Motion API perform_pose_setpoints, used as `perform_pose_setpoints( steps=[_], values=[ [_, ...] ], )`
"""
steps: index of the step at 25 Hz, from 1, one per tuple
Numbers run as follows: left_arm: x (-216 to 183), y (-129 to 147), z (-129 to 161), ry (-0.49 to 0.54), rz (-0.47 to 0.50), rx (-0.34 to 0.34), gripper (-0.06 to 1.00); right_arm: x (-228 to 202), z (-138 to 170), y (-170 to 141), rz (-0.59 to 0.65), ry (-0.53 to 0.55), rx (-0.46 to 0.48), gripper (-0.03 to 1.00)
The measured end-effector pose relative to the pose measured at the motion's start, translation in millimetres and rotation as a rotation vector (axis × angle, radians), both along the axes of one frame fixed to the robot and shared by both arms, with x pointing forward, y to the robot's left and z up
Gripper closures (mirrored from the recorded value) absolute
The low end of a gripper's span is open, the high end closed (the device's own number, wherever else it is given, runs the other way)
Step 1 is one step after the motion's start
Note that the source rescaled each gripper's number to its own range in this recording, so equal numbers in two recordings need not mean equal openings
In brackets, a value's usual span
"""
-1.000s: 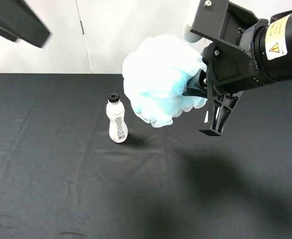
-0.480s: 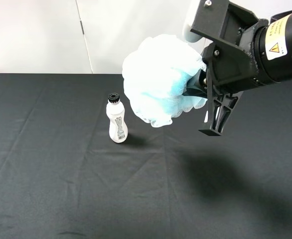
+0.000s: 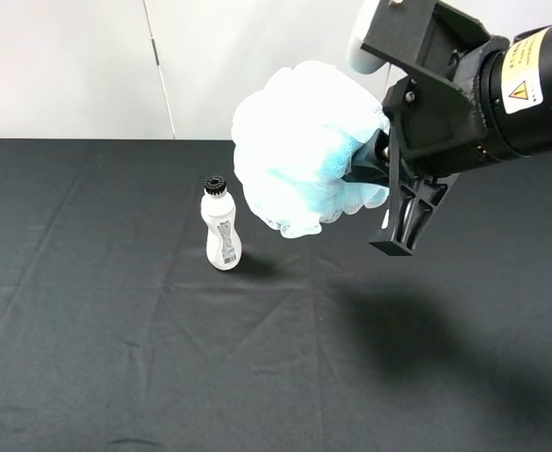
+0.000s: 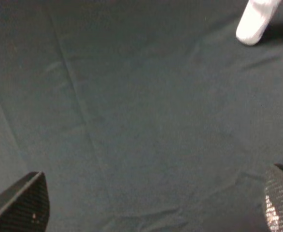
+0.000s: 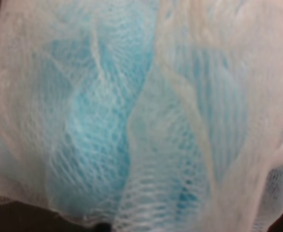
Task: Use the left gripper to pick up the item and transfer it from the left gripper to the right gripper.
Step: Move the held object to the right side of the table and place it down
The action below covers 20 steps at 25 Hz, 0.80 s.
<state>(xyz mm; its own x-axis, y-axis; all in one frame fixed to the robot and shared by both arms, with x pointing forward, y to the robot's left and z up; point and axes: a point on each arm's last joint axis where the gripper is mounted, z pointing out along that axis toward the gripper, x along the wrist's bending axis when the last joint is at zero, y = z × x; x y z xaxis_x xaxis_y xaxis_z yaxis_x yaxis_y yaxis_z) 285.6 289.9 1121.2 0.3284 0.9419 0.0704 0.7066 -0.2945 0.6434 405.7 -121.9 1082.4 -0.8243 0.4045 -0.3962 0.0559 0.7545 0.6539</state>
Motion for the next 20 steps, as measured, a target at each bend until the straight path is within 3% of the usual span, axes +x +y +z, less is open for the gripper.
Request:
perform_pose_setpoints(
  steps=[11, 20],
  values=[
    [-56, 11, -74, -0.137, -0.014, -0.116, 0.16, -1, 0, 0, -0.019, 0.026, 0.024, 0.94],
    [-61, 8, -83, -0.189, -0.038, -0.188, 0.17, -1, -1, 1, -0.057, 0.069, 0.059, 0.94]
  ],
)
